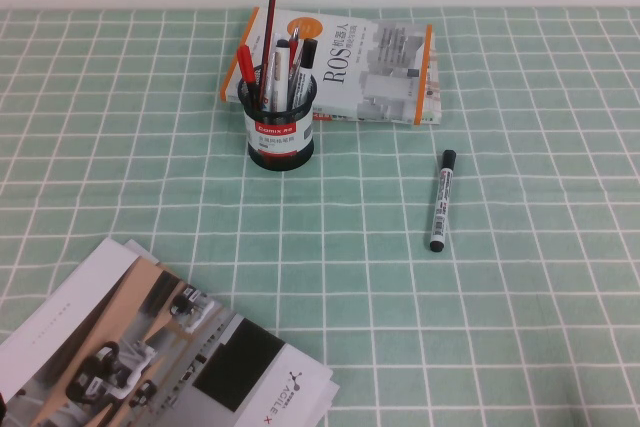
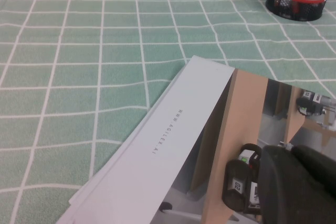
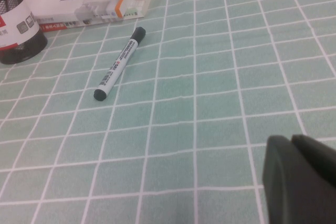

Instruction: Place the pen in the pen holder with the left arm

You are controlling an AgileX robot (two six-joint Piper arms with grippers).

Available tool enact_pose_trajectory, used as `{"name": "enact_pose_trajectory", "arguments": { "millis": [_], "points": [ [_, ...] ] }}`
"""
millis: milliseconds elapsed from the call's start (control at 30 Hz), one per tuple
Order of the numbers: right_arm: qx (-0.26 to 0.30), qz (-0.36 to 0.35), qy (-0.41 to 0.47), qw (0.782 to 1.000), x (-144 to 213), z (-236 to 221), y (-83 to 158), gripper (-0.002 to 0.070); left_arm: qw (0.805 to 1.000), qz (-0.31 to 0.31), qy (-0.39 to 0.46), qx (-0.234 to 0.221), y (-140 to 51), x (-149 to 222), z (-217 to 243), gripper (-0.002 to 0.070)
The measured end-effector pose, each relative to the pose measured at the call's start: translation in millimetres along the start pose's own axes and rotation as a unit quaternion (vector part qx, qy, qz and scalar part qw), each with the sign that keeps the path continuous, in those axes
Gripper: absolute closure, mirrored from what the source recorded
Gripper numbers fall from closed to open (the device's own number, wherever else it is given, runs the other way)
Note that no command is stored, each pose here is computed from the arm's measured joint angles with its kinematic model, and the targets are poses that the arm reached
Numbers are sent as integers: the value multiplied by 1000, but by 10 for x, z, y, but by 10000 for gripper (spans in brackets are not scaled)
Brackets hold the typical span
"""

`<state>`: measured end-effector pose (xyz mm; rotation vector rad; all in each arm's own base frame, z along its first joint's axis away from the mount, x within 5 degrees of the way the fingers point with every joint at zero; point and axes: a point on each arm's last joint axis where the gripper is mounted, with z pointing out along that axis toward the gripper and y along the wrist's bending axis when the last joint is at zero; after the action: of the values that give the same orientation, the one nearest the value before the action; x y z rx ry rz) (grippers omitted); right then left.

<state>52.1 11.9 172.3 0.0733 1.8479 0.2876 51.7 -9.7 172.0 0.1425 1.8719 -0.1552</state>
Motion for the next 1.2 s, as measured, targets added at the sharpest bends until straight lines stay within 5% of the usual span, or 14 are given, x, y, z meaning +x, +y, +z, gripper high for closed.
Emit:
{"name": "enact_pose_trajectory", "arguments": {
  "millis": [433,700,933,1200],
  "points": [
    [0,0,0,1000,0,0,0,696,1000,-3,-13,1,-1,-18,2,679],
    [0,0,0,1000,0,0,0,696,984,-139,-105,29,-25,-187,-17,679],
    [0,0,0,1000,0,0,0,696,973,-163,-159,38,-20,-284,-44,679],
    [0,0,0,1000,0,0,0,696,975,-206,-72,35,-47,-426,-67,679]
  ]
}}
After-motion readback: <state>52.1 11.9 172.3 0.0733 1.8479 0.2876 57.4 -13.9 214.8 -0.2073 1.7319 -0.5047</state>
